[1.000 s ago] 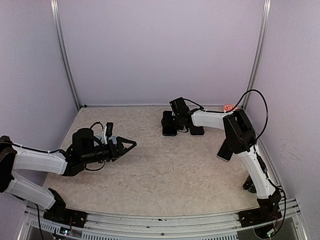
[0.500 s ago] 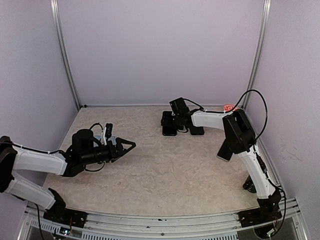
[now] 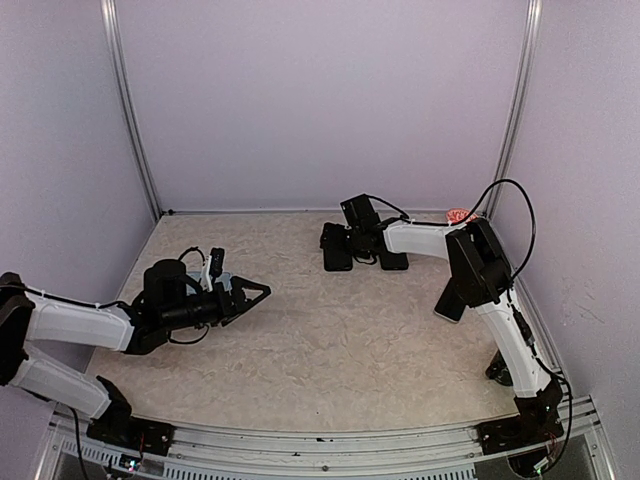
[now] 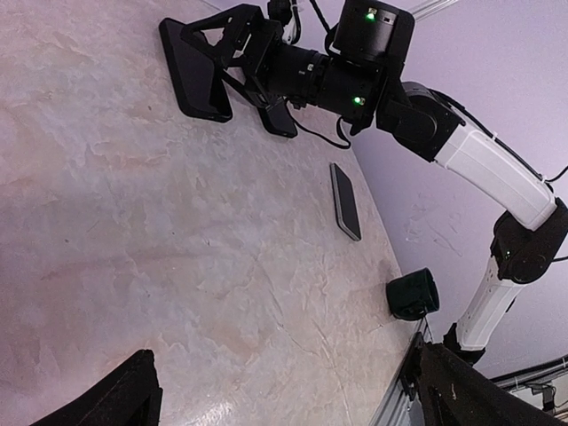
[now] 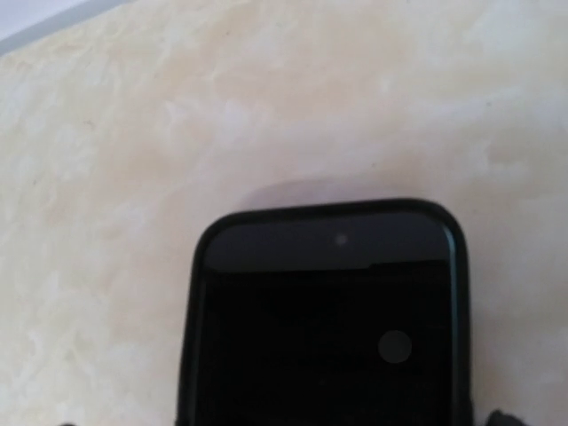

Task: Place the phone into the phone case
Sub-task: Place the phone with the phone case at the center of the board, then move the phone to the center of the board.

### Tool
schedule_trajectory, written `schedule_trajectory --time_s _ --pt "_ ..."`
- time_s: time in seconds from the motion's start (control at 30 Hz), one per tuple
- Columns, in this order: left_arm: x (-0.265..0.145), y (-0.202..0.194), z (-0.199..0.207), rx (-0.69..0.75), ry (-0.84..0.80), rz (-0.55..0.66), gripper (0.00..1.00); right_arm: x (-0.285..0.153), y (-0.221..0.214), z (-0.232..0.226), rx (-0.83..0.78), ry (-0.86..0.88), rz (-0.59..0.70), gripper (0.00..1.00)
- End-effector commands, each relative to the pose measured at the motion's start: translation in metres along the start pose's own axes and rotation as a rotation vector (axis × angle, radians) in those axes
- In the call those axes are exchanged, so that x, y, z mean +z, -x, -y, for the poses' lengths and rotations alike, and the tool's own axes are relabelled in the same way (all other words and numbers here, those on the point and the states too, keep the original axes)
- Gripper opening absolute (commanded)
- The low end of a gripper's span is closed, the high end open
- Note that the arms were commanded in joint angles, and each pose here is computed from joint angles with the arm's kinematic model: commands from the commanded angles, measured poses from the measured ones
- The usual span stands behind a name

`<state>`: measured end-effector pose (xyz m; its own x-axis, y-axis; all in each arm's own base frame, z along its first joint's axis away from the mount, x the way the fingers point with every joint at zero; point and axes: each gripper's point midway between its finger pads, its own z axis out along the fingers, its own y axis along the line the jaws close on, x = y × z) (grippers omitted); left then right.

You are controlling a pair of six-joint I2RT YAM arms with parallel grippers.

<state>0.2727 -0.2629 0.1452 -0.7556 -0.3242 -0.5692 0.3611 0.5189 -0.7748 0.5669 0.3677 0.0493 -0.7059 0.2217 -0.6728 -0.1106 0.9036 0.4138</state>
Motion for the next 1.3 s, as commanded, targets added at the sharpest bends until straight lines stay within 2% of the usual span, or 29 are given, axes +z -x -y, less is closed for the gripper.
schedule_trajectory --time_s 0.0,0.17,0.5,0.63,0.7,0.8,0.83,1.07,1.27 --pt "-0.004 0.005 0.002 0.016 -0.013 0.027 0.99 0.007 -0.016 0.022 0.002 -0.06 -0.039 1.0" --pt "-0.005 0.006 0.002 0.013 -0.012 0.03 0.99 -0.004 -0.019 0.022 -0.012 -0.054 -0.049 1.0" --pt "-0.003 0.007 0.002 0.01 -0.016 0.033 0.99 -0.056 -0.018 0.025 -0.132 -0.08 -0.003 0.99" --pt "0.001 0.007 0.003 -0.001 -0.031 0.028 0.99 -0.059 -0.032 0.032 -0.19 -0.104 -0.024 0.87" --pt "0.003 0.007 0.003 -0.004 -0.035 0.024 0.99 -0.058 -0.037 0.033 -0.219 -0.114 -0.03 0.7" --pt "0.004 0.006 0.002 -0.012 -0.036 0.02 0.99 -0.055 -0.039 0.035 -0.236 -0.124 -0.036 0.51" --pt "0.005 0.006 0.003 -0.011 -0.036 0.02 0.99 -0.054 -0.04 0.036 -0.238 -0.132 -0.039 0.49" --pt "0.003 0.005 0.002 -0.016 -0.031 0.021 0.99 -0.044 -0.049 0.039 -0.262 -0.145 -0.086 0.47" --pt "-0.001 0.008 0.003 -0.005 -0.019 0.031 0.99 -0.048 -0.074 0.056 -0.3 -0.229 -0.165 0.46"
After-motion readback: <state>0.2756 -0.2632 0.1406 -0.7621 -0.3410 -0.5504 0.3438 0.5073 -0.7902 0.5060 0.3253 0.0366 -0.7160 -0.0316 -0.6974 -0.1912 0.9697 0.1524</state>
